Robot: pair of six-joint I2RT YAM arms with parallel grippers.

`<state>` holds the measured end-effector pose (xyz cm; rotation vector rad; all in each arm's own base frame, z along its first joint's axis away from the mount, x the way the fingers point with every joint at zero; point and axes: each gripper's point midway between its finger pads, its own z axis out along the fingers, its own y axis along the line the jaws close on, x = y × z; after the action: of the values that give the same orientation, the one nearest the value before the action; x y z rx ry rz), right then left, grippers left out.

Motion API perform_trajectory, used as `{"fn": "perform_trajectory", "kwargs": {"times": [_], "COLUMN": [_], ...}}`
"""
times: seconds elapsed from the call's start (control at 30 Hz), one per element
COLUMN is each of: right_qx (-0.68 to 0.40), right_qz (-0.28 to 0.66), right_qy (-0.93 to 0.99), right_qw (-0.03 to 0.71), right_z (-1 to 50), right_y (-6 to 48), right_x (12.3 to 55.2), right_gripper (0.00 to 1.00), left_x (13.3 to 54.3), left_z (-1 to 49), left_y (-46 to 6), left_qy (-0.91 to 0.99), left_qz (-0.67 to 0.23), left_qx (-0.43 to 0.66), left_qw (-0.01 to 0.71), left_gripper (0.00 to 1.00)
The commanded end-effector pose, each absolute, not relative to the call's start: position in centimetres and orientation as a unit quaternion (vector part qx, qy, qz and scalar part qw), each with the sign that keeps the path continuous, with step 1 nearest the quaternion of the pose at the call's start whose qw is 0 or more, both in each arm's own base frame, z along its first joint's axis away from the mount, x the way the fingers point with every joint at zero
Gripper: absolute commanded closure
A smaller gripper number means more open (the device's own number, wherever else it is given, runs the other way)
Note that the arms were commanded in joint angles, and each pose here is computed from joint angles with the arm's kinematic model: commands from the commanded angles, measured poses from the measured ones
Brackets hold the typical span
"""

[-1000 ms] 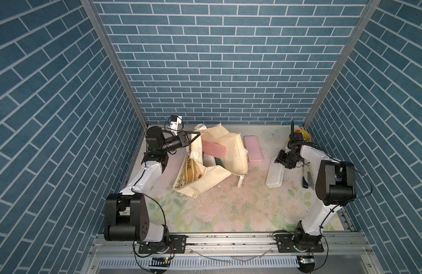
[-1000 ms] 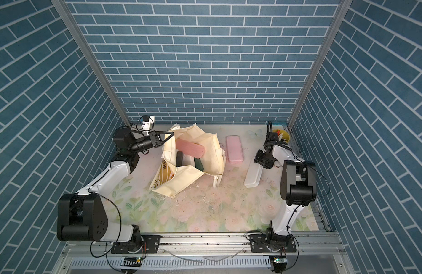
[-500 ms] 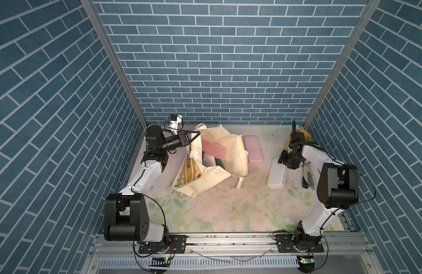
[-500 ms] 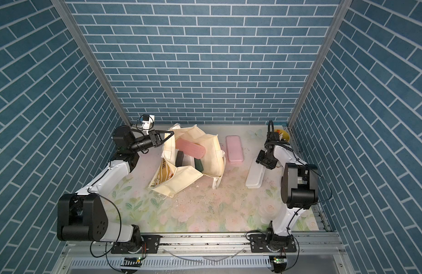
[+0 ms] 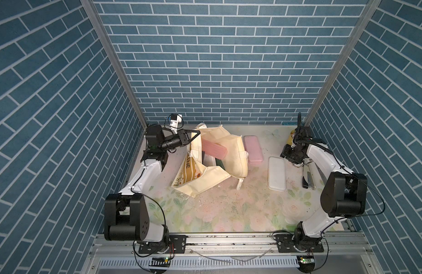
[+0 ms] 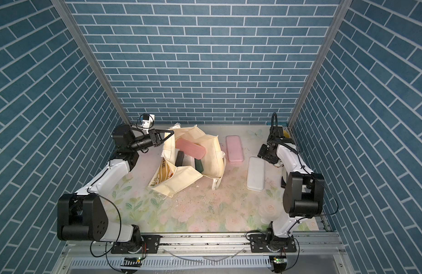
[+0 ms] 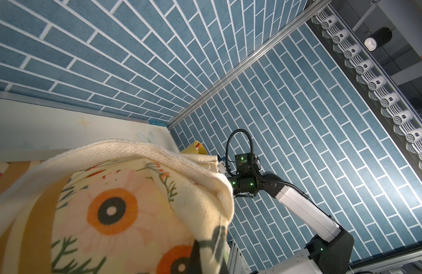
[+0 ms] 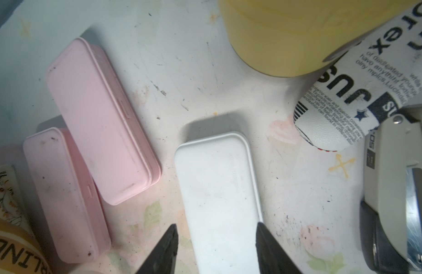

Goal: Take out the pencil case from the canvas bag
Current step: Place the pencil case at the center of the board, then pick up the pencil case from the canvas bag.

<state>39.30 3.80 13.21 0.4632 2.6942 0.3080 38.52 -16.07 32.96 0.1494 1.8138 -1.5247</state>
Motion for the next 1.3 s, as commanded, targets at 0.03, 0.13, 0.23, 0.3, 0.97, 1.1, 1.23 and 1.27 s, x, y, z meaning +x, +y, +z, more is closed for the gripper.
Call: {"fn": "perform_trajectory", "kwargs": {"times": [0.03,0.13,0.23,0.3,0.97,1.1,1.23,1.27], "right_qx": [0.059,-0.039,-0.146,-0.210,-0.248,-0.108,-0.064,-0.057], "right_qz": [0.156,0.196,0.248,0.279,0.347,0.284,0.209,0.188], "right_qy": [0.949,0.924,0.881,0.844,0.831,0.889,0.911,0.914], "right_qw": [0.269,0.325,0.376,0.407,0.358,0.342,0.348,0.355], "right_z": [19.7,23.8,28.0,30.1,24.6,20.8,19.4,19.3], "right_y": [9.0,13.7,18.6,21.5,37.0,35.2,33.7,33.3], "right_x": [39.9,39.7,38.2,36.7,30.6,33.7,35.1,35.5], "right_gripper": [0.48,0.50,0.52,0.52,0.54,0.53,0.50,0.49], "left_x": [37.2,36.8,36.0,35.5,33.7,33.7,33.8,33.8], "left_z": [38.6,39.2,39.6,39.6,36.8,37.2,37.5,37.5], "left_y": [-16.5,-16.6,-17.0,-17.2,-18.1,-18.1,-18.1,-18.2], "left_qy": [0.665,0.660,0.651,0.646,0.631,0.623,0.619,0.619], "left_qz": [-0.593,-0.594,-0.597,-0.599,-0.610,-0.618,-0.622,-0.623], "left_qx": [0.132,0.142,0.164,0.174,0.207,0.208,0.206,0.205], "left_qw": [0.434,0.438,0.438,0.440,0.431,0.433,0.432,0.432], "left_gripper": [1.00,1.00,1.00,1.00,1.00,1.00,1.00,1.00]}}
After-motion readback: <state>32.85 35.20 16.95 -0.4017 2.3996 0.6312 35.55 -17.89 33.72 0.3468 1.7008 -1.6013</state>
